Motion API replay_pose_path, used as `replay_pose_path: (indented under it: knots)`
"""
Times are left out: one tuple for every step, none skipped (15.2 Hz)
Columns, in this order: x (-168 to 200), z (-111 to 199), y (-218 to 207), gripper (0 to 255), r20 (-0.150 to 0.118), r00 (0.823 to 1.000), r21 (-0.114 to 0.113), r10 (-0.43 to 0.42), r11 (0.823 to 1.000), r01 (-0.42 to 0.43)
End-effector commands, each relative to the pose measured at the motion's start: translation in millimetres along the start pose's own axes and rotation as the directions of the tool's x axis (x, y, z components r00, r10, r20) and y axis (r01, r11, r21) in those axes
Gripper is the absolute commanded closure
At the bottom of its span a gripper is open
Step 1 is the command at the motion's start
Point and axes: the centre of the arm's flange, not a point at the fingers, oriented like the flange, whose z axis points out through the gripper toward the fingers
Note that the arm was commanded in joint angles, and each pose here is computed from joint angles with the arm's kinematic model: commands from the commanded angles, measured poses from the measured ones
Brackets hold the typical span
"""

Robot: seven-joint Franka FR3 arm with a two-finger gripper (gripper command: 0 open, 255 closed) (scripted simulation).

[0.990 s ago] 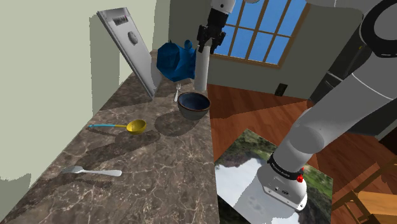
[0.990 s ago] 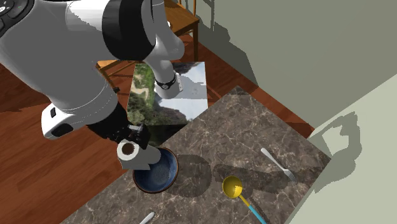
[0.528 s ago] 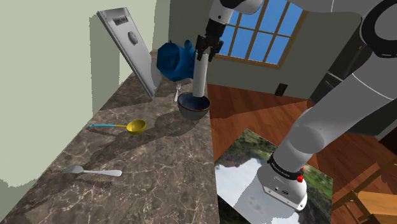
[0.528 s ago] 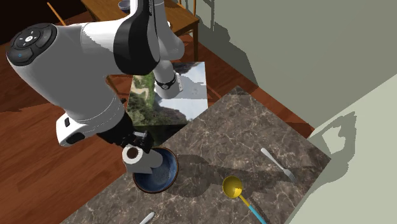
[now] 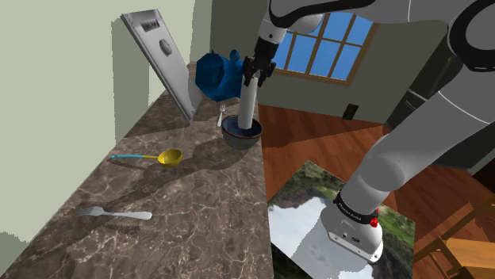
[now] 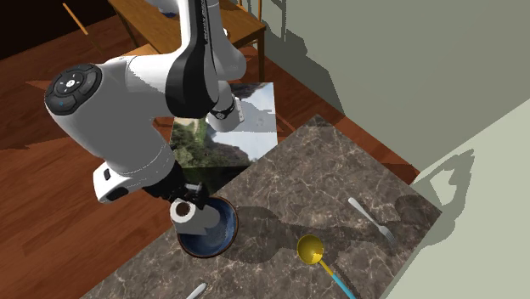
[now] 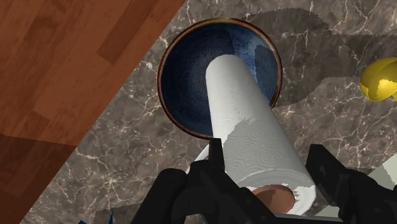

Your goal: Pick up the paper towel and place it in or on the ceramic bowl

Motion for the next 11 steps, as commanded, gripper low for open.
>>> replay_pose_path:
  knots:
    - [-0.3,3.9,0.3,255,-0.001,1.0,0.0,0.0,1.0,0.0]
    - [-0.3,3.9,0.3,255,-0.001,1.0,0.0,0.0,1.0,0.0]
    - [-0.3,3.9,0.3,255,-0.001,1.0,0.0,0.0,1.0,0.0]
    - [-0.3,3.9,0.3,255,-0.001,1.0,0.0,0.0,1.0,0.0]
    - [-0.3,3.9,0.3,255,-0.001,1.0,0.0,0.0,1.0,0.0]
    - [-0.3,3.9,0.3,255,-0.001,1.0,0.0,0.0,1.0,0.0]
    - [-0.3,3.9,0.3,255,-0.001,1.0,0.0,0.0,1.0,0.0]
    - [-0.3,4.0,0.3,0,-0.001,1.0,0.0,0.0,1.0,0.0]
    - [-0.3,4.0,0.3,0,-0.001,1.0,0.0,0.0,1.0,0.0]
    - [-0.3,4.0,0.3,0,-0.001,1.0,0.0,0.0,1.0,0.0]
    - [-0.3,4.0,0.3,0,-0.001,1.0,0.0,0.0,1.0,0.0]
